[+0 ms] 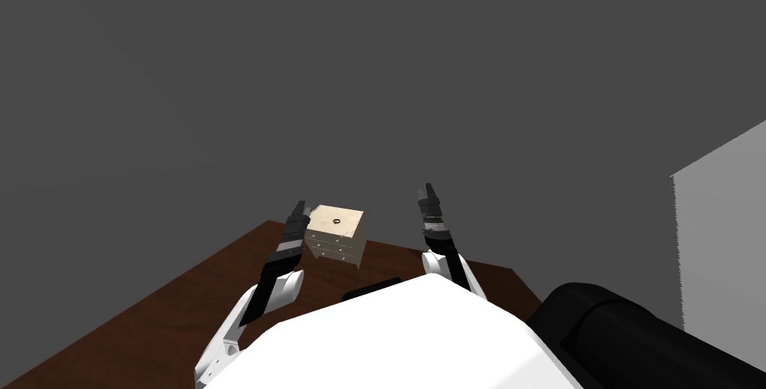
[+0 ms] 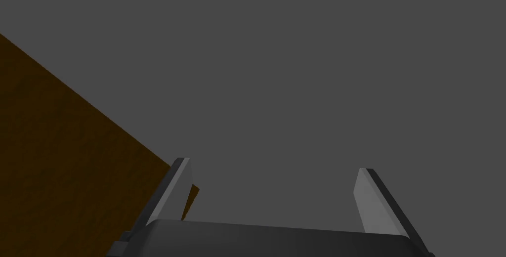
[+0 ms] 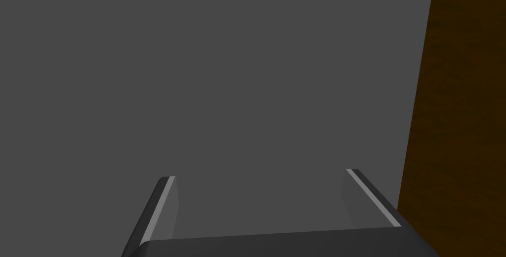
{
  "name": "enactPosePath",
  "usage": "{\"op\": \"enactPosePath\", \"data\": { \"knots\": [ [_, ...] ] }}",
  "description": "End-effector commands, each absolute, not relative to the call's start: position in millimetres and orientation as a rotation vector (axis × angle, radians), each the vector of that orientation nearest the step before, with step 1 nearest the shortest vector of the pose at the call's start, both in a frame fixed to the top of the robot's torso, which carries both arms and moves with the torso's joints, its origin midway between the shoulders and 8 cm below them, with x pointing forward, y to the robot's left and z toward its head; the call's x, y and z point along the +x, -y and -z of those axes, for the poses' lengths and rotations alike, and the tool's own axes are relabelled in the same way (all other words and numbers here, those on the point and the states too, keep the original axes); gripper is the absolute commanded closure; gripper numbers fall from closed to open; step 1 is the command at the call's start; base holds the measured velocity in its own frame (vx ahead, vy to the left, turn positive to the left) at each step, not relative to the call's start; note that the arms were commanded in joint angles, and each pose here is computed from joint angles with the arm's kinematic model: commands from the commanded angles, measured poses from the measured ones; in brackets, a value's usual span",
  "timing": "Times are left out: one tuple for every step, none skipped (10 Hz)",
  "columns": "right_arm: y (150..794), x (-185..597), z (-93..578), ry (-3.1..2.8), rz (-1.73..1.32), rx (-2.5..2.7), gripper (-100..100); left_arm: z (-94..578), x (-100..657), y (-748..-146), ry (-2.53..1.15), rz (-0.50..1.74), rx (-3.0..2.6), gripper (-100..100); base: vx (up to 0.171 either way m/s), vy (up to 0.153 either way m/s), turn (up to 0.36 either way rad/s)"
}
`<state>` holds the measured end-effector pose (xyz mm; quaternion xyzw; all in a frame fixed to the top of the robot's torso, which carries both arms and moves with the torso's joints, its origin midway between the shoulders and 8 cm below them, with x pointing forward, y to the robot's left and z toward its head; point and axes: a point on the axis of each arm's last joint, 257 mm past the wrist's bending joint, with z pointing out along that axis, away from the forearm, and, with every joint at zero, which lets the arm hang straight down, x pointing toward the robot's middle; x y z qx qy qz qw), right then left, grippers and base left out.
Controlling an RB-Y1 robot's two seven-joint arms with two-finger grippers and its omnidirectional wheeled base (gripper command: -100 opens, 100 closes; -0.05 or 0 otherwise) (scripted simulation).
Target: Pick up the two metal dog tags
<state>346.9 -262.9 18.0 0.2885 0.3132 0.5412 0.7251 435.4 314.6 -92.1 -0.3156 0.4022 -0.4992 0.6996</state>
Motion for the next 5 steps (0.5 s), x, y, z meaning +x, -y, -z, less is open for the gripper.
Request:
{"op": "enactPosePath", "data": {
  "knots": [
    [262.9,346.9,-18.0,-0.691,-1.194,0.636,0,109.1,444.5,-325.4,-0.915,1.096,-0.749,-100,0.041,-0.112,0.019],
    [262.9,346.9,-18.0,-0.691,-1.194,0.636,0,110.8,444.8,-325.8,-0.918,1.095,-0.751,-100,0.034,-0.090,0.014],
    [262.9,346.9,-18.0,-0.691,-1.194,0.636,0,121.5,451.3,-332.6,-0.928,1.085,-0.786,-100,0.043,-0.090,0.021],
    [262.9,346.9,-18.0,-0.691,-1.194,0.636,0,126.7,451.9,-333.6,-0.936,1.081,-0.795,-100,0.035,-0.072,0.016],
    [262.9,346.9,-18.0,-0.691,-1.194,0.636,0,144.1,458.4,-341.4,-0.955,1.066,-0.842,-100,0.044,-0.089,0.019]
  ]
}}
